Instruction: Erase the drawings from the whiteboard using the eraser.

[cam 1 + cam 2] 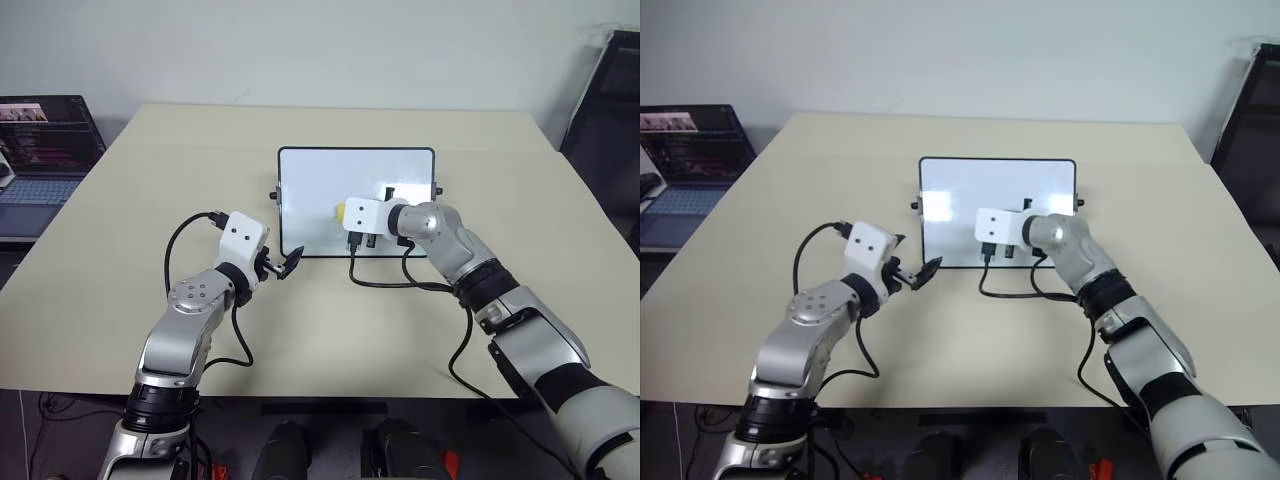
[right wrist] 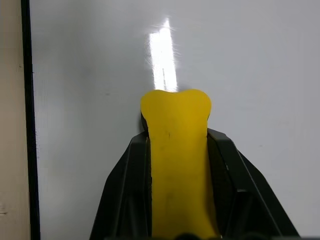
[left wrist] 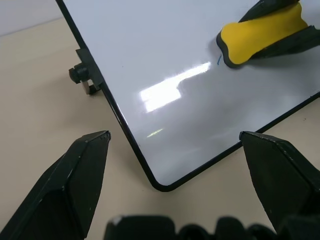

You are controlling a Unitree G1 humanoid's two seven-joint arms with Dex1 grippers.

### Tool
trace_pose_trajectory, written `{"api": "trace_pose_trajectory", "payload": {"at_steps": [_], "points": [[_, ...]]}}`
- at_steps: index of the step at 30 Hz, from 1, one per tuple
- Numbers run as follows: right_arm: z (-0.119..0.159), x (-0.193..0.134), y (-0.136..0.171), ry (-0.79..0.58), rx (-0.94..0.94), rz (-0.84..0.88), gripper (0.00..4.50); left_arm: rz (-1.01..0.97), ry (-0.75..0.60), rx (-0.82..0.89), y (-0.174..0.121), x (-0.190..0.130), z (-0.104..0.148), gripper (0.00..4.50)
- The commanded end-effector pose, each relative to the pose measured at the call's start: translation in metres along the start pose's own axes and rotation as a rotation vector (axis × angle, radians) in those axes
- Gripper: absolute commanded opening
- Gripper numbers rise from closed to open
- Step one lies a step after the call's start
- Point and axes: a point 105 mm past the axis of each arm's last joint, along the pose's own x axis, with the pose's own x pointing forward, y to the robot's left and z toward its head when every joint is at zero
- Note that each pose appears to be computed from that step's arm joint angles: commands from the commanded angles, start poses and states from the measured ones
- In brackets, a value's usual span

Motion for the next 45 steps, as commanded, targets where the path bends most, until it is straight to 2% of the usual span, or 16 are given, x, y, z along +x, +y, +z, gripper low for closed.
{"api": "trace_pose_trajectory", "payload": {"at_steps": [1, 6, 13, 20, 24, 29, 32, 36, 43, 45], "points": [[0.013, 0.005, -0.004, -0.025, -0.011, -0.038, 1.12, 0.009, -0.055, 0.025, 0.001, -0.001, 0.017, 4.50], [0.018, 0.009, 0.000, -0.021, -0.020, -0.027, 1.12, 0.008, -0.057, 0.029, 0.001, -0.001, 0.019, 4.50], [-0.019, -0.007, -0.013, 0.085, -0.005, -0.062, 1.12, 0.009, -0.056, 0.033, 0.003, 0.000, 0.019, 4.50], [-0.043, -0.022, -0.014, 0.138, -0.001, -0.046, 1.12, 0.005, -0.058, 0.036, 0.004, 0.001, 0.021, 4.50], [-0.045, -0.022, -0.012, 0.142, -0.004, -0.046, 1.12, 0.000, -0.062, 0.036, 0.002, 0.002, 0.023, 4.50], [-0.033, -0.022, -0.013, 0.092, -0.001, -0.072, 1.12, -0.005, -0.065, 0.037, 0.002, 0.003, 0.025, 4.50], [-0.023, -0.031, -0.017, 0.022, 0.151, -0.122, 1.12, -0.017, -0.074, 0.036, 0.000, 0.005, 0.028, 4.50], [-0.023, -0.060, -0.018, -0.028, 0.356, -0.185, 1.12, -0.094, -0.104, 0.044, -0.009, 0.006, 0.036, 4.50], [-0.043, -0.120, 0.003, 0.033, 0.647, -0.341, 1.12, -0.298, -0.170, 0.072, -0.038, 0.014, 0.053, 4.50], [-0.044, -0.128, 0.005, 0.036, 0.710, -0.376, 1.12, -0.337, -0.179, 0.075, -0.042, 0.016, 0.055, 4.50]]}}
